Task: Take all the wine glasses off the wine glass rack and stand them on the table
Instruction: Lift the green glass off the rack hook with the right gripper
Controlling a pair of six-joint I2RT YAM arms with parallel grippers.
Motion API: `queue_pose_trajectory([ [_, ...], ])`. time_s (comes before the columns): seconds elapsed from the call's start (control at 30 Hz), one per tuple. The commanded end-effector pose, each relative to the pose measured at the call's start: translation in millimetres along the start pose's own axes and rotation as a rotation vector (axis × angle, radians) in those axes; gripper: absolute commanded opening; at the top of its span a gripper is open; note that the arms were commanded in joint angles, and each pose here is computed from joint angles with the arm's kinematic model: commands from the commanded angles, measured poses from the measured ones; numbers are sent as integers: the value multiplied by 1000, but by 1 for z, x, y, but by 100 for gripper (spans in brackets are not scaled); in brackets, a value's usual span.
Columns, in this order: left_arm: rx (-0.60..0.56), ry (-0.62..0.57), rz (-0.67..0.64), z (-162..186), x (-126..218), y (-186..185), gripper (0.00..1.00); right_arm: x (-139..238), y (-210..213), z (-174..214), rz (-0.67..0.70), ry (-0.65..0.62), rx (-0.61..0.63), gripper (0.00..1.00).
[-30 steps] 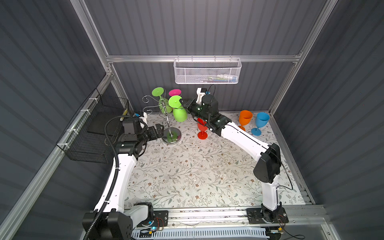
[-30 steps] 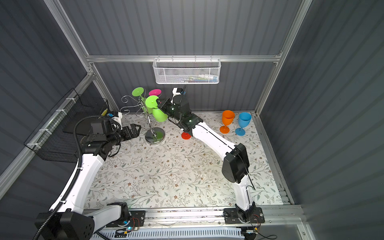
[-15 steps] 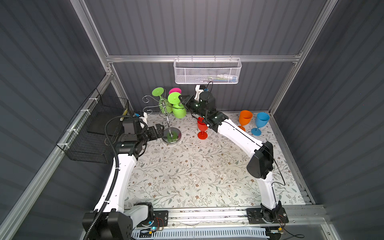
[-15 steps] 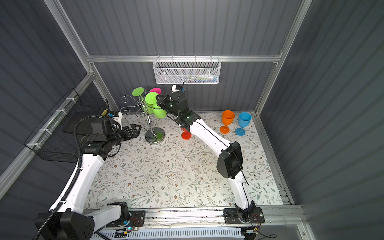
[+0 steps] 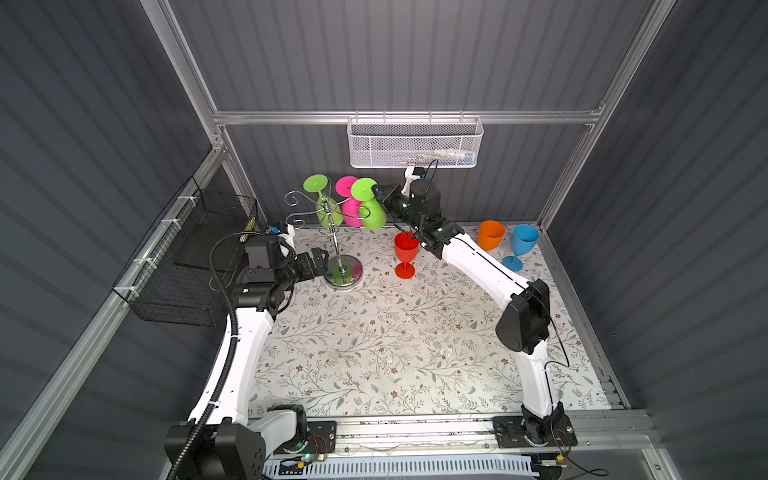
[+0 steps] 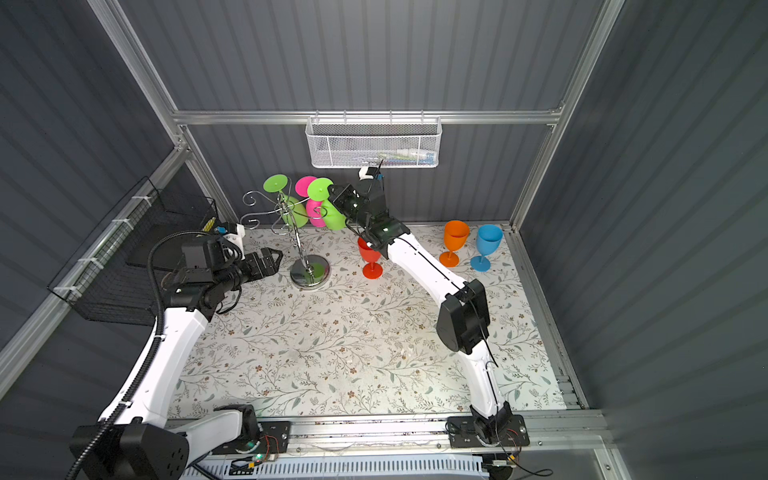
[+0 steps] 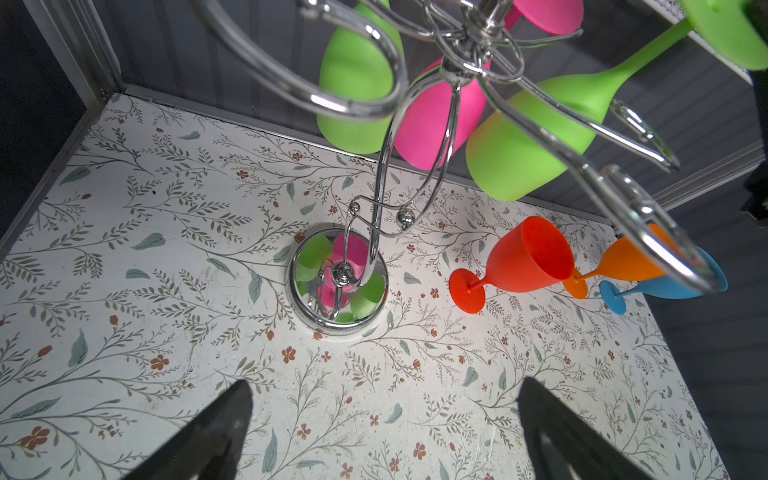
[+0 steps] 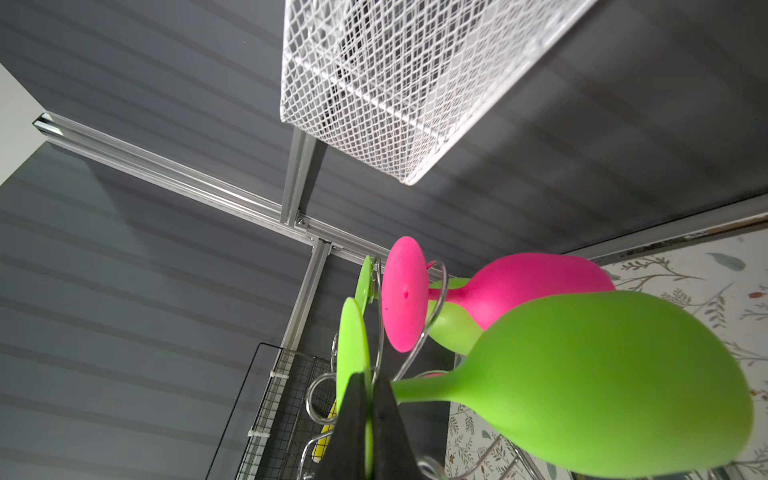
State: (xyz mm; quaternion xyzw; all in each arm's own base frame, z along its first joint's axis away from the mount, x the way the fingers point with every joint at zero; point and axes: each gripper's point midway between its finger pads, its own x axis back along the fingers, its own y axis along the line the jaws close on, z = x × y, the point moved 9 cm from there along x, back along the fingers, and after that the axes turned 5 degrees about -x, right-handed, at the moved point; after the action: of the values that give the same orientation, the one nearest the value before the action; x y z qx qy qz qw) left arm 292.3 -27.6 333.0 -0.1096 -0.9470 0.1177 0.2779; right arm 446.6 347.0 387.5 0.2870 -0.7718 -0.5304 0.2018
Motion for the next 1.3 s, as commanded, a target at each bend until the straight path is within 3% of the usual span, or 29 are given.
queue_pose_trajectory([
  [0.0, -14, 0, 23, 2, -2, -1, 100, 19, 22, -14, -63, -49, 3, 0],
  [0.63, -15, 5, 2, 5, -1, 1, 100, 100, 21, -50, -71, -180, -8, 0],
  [1.0, 27, 10, -57, 0, 10, -2, 100, 181, 12, -40, -31, -217, 80, 0],
  [1.27, 132, 58, -52, 16, 26, -5, 100, 252, -1, -23, 9, -218, 152, 0],
])
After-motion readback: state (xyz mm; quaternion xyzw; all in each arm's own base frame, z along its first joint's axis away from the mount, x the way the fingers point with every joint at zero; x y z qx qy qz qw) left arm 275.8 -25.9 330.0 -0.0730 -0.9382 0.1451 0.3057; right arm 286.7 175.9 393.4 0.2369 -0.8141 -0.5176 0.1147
